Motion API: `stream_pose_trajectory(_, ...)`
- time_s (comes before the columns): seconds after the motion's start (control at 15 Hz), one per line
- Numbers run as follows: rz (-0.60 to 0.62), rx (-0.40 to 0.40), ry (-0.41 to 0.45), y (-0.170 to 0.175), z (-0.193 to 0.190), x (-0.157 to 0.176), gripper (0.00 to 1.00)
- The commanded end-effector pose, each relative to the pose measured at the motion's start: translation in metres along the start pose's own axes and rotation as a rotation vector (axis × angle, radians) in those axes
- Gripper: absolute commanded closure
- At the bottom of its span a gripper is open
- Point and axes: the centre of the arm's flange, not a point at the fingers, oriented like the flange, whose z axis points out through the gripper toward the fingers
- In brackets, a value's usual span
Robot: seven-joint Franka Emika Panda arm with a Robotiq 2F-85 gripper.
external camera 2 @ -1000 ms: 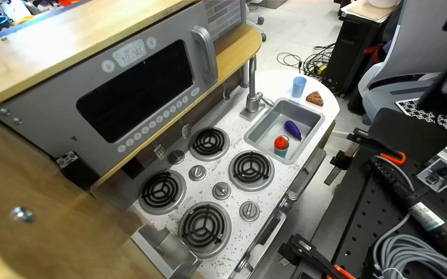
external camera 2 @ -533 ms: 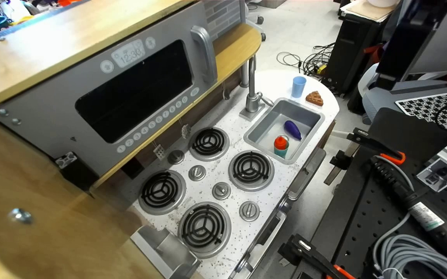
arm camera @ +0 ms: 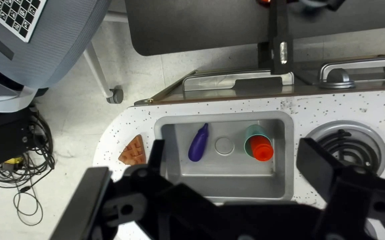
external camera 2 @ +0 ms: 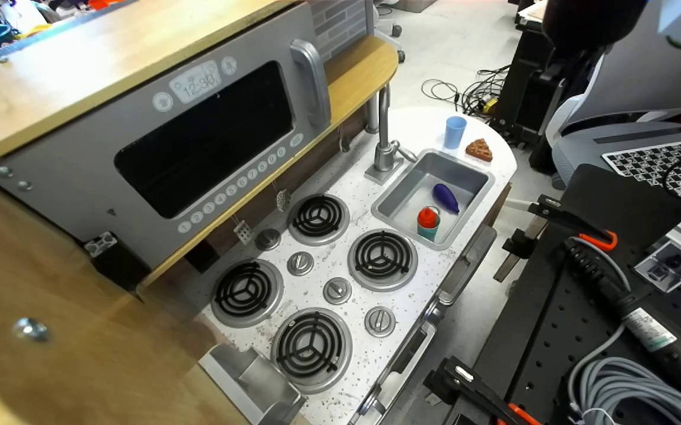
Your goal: Pick up the sauce bottle from the sink and put it on the stove
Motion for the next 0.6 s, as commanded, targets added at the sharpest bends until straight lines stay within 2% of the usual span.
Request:
stream_pose_trajectory(0.0, 0.019, -0.015, 0.019, 0.001, 0.037, 0.044, 0.00)
stream_pose_trajectory(0.53, -0.007, -0.025, 0.027, -0.021, 0.095, 0.093, 0.00)
